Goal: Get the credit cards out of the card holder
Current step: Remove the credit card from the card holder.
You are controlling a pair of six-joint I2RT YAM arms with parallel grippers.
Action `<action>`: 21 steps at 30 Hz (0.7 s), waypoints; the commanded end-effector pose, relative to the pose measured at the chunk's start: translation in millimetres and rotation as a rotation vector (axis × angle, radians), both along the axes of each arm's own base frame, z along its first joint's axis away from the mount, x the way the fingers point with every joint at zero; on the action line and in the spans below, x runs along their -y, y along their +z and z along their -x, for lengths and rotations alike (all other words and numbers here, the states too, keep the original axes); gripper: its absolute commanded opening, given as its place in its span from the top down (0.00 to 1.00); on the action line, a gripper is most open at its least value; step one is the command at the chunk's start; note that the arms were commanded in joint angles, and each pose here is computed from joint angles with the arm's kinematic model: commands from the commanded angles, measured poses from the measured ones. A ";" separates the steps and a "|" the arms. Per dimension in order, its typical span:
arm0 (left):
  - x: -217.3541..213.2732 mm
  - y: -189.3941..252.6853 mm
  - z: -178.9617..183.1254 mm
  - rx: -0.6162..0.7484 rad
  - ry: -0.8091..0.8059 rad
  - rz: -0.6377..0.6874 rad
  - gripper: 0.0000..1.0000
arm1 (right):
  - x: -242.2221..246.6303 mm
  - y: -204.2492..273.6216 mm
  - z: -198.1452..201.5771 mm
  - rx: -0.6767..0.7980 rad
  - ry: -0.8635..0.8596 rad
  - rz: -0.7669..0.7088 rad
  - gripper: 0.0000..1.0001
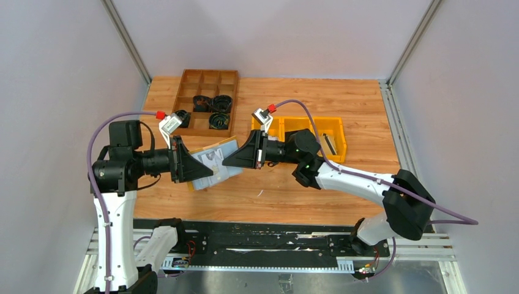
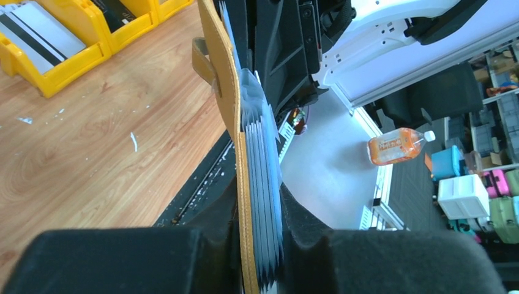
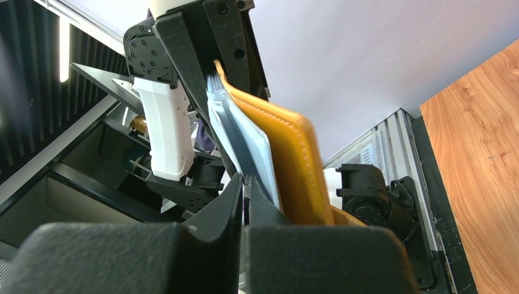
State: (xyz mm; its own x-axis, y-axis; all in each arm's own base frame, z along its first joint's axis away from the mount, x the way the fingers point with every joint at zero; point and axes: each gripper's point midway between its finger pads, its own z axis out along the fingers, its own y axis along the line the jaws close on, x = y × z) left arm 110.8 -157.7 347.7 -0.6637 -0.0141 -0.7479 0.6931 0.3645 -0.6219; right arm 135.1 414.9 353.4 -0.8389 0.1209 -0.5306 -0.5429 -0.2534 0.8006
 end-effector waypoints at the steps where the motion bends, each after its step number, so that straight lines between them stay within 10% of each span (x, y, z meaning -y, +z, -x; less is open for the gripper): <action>1: 8.5 26.5 18.9 0.054 -0.099 0.091 0.93 | 1.6 -17.2 -17.8 -0.024 -0.086 0.047 1.00; 10: 7.8 25.5 18.0 0.062 -0.088 0.079 1.00 | -0.4 20.2 -4.9 0.063 0.000 -0.019 0.71; 21: 6.9 24.2 19.5 0.080 -0.073 0.061 1.00 | -8.2 40.3 -5.5 0.077 0.042 -0.050 0.88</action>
State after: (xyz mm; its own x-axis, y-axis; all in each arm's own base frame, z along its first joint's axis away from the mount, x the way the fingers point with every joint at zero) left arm 104.9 -159.9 355.7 -0.6403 -0.0157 -0.7680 0.7194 0.3382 -0.6067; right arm 133.4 421.9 385.3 -0.8108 0.0988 -0.5769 -0.5759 -0.3105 0.7563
